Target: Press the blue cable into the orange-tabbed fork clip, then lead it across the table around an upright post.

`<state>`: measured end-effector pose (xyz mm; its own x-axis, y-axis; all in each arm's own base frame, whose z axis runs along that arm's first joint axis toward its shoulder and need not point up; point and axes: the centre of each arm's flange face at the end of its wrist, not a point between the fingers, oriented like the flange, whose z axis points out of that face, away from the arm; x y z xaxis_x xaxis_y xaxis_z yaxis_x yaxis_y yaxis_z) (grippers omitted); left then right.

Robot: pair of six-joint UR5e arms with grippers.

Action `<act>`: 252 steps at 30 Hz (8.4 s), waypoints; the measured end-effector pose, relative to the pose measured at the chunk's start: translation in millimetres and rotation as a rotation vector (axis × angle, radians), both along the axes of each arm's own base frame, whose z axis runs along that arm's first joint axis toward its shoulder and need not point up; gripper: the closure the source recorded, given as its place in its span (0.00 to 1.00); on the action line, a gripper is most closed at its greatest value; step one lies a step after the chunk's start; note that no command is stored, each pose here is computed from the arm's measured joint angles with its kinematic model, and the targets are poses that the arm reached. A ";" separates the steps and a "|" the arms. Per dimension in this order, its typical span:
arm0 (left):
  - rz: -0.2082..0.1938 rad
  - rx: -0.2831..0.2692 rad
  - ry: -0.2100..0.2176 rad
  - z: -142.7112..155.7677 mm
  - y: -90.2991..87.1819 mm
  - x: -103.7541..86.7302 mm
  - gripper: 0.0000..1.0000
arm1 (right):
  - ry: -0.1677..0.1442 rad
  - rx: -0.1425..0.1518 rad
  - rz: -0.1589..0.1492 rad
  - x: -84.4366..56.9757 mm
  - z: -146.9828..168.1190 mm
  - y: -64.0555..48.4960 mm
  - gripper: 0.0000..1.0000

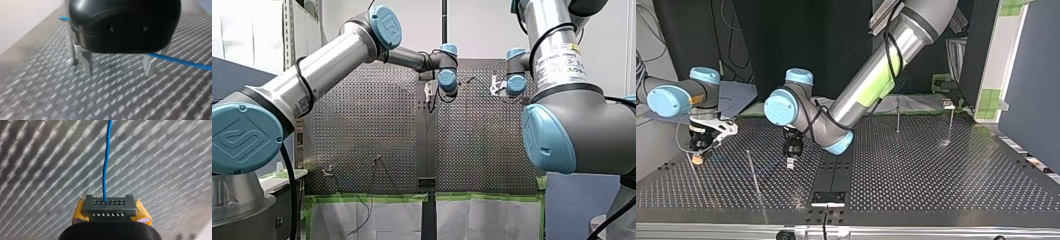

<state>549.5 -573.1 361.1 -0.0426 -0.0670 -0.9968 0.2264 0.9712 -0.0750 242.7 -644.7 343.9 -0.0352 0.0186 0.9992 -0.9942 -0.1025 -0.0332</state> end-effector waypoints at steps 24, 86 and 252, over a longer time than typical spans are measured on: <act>-0.114 -0.150 -0.027 -4.6 50.4 22.0 0.00 | -0.010 0.016 0.048 43.6 -3.0 19.5 1.00; -0.094 -0.092 0.051 -59.7 53.9 30.9 0.00 | 0.057 0.349 -0.146 2.3 -337.3 12.9 1.00; -0.158 -0.080 0.118 91.0 41.7 -92.4 0.00 | 0.113 0.495 -0.180 -29.3 -465.9 35.0 1.00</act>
